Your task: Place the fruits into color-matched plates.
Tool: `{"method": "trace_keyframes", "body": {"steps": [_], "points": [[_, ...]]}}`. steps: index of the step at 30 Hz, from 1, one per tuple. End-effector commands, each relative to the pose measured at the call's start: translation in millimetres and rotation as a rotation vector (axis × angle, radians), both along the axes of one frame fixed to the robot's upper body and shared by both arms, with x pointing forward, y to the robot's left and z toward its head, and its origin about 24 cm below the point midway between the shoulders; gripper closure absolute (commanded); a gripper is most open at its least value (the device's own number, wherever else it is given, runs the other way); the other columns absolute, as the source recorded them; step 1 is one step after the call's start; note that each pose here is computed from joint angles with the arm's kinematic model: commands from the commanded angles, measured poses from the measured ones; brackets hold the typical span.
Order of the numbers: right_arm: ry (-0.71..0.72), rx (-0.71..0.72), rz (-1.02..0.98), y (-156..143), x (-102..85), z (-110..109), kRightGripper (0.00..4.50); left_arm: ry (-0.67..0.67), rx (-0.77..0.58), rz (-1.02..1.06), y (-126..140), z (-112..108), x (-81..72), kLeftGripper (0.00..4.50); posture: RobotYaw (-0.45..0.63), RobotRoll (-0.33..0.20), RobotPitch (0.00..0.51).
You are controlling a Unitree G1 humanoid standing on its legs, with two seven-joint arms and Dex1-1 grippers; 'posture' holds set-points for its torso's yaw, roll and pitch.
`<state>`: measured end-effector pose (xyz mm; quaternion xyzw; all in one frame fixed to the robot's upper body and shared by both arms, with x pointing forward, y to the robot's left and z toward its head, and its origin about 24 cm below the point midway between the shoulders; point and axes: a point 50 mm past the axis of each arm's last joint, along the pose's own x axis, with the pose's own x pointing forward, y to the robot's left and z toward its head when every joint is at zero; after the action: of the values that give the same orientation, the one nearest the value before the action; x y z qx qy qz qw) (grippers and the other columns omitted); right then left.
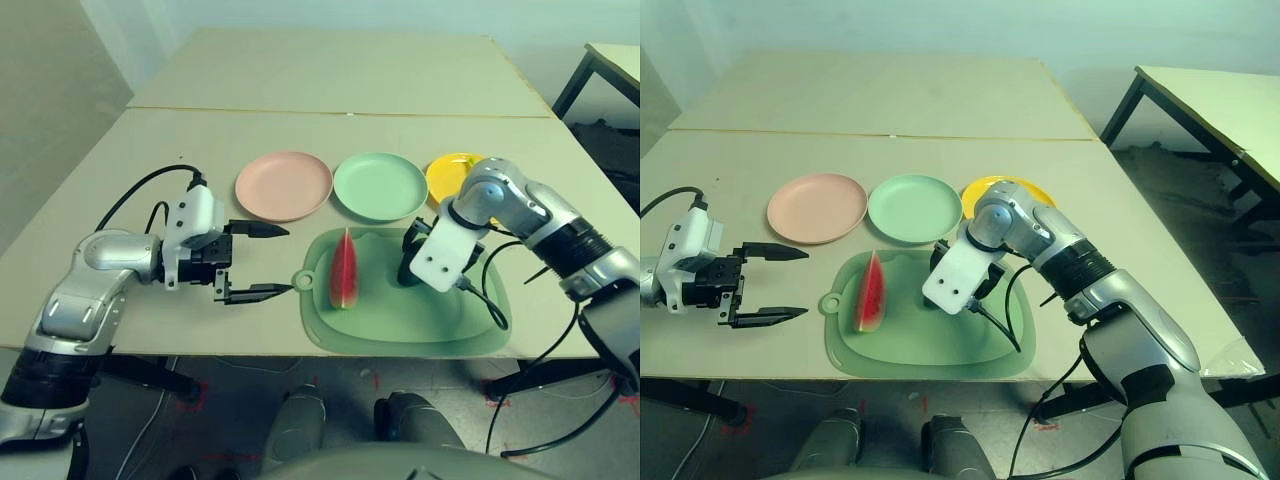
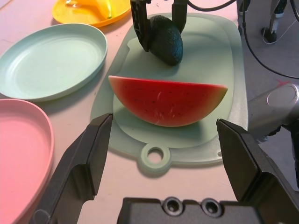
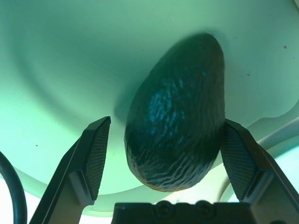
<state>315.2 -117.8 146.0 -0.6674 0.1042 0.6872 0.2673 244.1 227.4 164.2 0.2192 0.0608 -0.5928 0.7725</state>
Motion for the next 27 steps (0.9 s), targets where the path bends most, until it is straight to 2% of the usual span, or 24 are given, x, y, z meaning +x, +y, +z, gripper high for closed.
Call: {"method": "trace_keyframes", "body": {"steps": [1,5,13,17,21,24,27], "points": [[-0.001,0.0,-0.004,0.3,0.4,0.3,0.23,0.002,0.016,-0.01,-1.1,-1.5,0.6,0.0,0.14,0.0,0.074],[0.007,-0.003,-0.014,0.3,0.4,0.2,1.33,0.002,0.018,-0.009,-1.4,-1.1,1.1,0.0,0.14,0.0,0.076],[0.012,-0.004,-0.027,0.7,1.0,2.1,1.35,0.001,0.026,-0.009,-1.6,-0.2,2.1,0.0,0.13,0.0,0.075],[-0.011,0.014,-0.03,2.2,5.6,15.7,1.35,0.002,-0.006,0.008,-2.3,1.2,4.4,0.0,0.13,0.0,0.072],[-0.078,0.08,-0.06,11.0,20.2,41.0,1.35,-0.009,-0.18,0.104,-3.1,13.9,14.3,0.0,0.13,0.0,0.071],[-0.142,0.154,-0.111,18.1,36.3,59.8,1.35,0.001,-0.189,0.185,-1.8,17.1,20.7,0.0,0.13,0.0,0.072],[-0.198,0.249,-0.155,25.9,51.0,66.6,1.35,0.002,-0.161,0.265,-2.0,17.2,27.1,0.0,0.13,0.0,0.071]]}}
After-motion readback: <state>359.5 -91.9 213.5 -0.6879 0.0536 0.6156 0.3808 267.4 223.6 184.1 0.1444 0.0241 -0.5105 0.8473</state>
